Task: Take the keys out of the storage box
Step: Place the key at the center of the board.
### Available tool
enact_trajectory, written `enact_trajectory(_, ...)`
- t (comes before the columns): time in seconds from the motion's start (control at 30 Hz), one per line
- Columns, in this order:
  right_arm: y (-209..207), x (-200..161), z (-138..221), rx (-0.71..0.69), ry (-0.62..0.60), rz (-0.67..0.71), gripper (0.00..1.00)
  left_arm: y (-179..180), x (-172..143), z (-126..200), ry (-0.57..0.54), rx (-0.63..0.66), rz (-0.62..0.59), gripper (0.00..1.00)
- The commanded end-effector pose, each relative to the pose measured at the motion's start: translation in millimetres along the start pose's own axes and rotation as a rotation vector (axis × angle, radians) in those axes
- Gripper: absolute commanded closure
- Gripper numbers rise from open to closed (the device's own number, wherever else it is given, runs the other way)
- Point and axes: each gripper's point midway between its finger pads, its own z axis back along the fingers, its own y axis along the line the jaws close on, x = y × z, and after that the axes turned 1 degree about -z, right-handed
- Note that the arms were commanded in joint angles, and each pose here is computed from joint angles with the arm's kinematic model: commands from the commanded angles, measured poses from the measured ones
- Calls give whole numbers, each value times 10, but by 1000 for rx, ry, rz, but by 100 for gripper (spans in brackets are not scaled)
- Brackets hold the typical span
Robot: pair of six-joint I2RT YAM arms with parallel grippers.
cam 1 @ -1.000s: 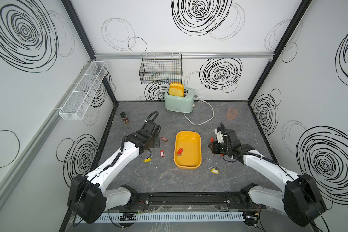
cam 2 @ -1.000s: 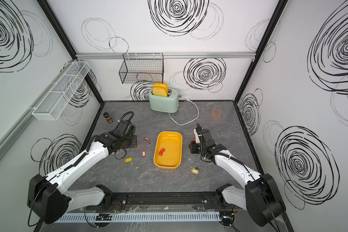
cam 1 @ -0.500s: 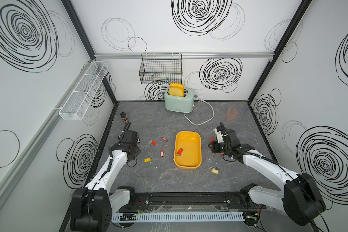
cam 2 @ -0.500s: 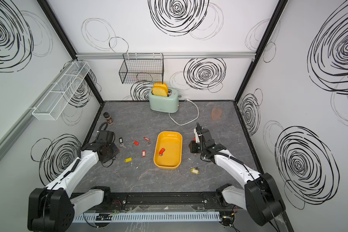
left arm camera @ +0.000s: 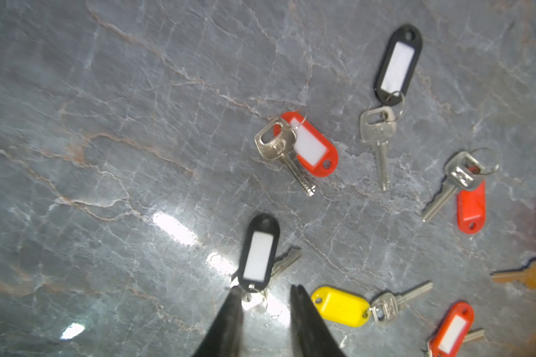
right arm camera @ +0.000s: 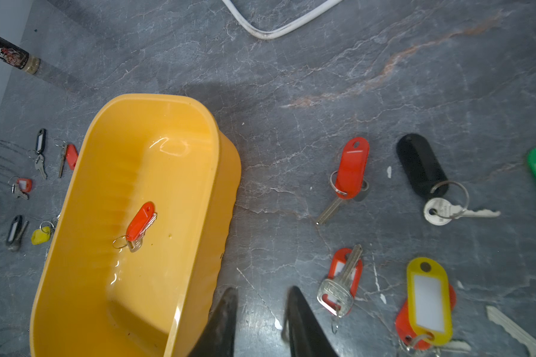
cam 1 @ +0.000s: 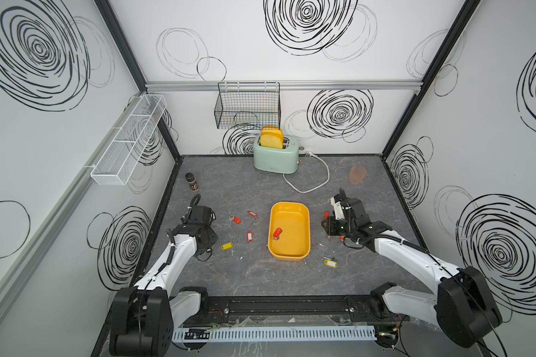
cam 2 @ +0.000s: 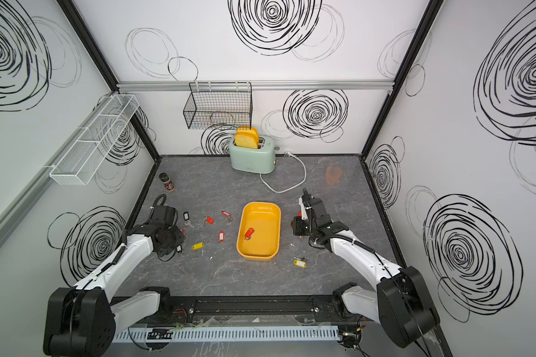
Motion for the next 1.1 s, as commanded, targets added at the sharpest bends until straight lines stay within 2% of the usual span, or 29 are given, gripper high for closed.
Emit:
enact_trajectory(0.0, 95, 151, 45, 18, -33, 13, 69, -10, 110, 102, -39, -12, 38, 64)
enact_trajectory(0.13, 222, 205, 61, 54, -34, 43, 68, -81, 178, 195, -60, -45, 25, 59)
enact_trajectory(0.3, 603, 259, 84, 170, -15, 139, 68, -266, 214, 272, -74, -115, -32, 50)
enact_trajectory(0.5, 1121, 118, -11, 316, 64, 277, 67, -568, 180, 372, -82, -235, -138, 43)
enact_trajectory(0.6, 1317, -24, -124, 349, 120, 333, 61, -694, 127, 397, -67, -281, -192, 40)
enact_trajectory(0.8, 1554, -347, -449, 334, 236, 424, 58, -845, 10, 416, -32, -332, -285, 36)
enact_trajectory(1.07, 1590, -565, -831, 241, 303, 455, 57, -842, -47, 400, -13, -338, -320, 35)
